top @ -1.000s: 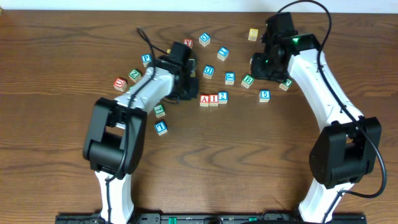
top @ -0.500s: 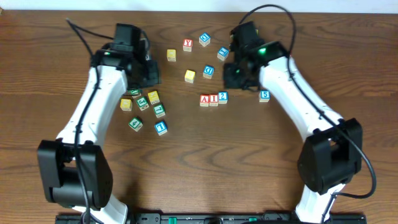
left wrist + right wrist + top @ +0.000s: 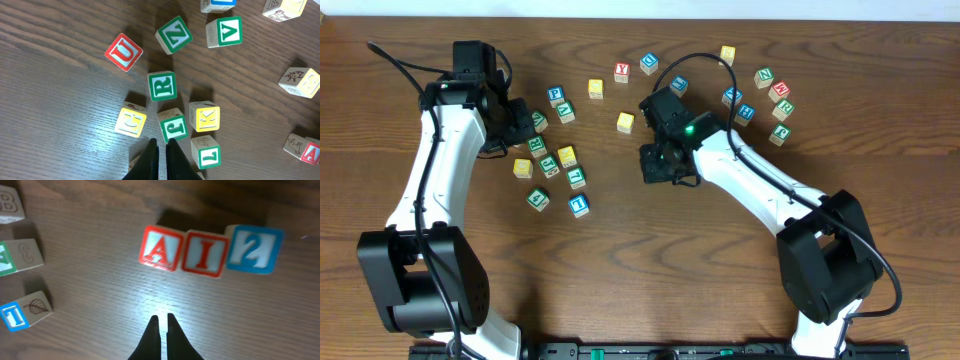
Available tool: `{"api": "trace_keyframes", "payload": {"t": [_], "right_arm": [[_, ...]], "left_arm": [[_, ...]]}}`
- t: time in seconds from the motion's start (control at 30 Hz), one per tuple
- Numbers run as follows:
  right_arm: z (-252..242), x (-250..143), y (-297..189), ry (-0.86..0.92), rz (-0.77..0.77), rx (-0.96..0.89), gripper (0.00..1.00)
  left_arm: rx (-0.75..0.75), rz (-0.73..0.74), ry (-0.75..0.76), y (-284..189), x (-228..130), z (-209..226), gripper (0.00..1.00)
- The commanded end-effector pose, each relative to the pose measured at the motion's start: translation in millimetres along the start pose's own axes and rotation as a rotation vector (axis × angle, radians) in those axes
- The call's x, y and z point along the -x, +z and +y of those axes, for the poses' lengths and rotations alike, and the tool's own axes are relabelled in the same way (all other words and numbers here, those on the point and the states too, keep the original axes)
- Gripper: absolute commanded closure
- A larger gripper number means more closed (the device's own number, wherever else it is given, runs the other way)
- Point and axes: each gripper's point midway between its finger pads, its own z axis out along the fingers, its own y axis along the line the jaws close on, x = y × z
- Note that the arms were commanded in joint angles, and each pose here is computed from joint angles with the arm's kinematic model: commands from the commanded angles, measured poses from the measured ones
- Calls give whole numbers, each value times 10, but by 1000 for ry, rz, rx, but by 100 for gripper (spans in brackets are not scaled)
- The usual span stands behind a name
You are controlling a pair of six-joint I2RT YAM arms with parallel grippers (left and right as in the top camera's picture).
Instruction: Spell out AI2
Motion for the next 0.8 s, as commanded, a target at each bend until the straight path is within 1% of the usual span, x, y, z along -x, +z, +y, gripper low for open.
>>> {"api": "trace_keyframes", "payload": {"t": [0.0, 0.23, 0.5, 0.77], "right_arm": [[-36, -28, 45, 32, 0, -28, 99], [-109, -93, 252, 35, 39, -59, 99], [-191, -25, 283, 32, 5, -108, 99], [-206, -2, 367, 31, 1, -110, 99]], "left_arm": [[9, -20, 19, -60, 51, 16, 93], [9, -20, 19, -60, 51, 16, 92], [9, -20, 19, -60, 50, 16, 93], [9, -20, 19, -60, 49, 15, 92]]}}
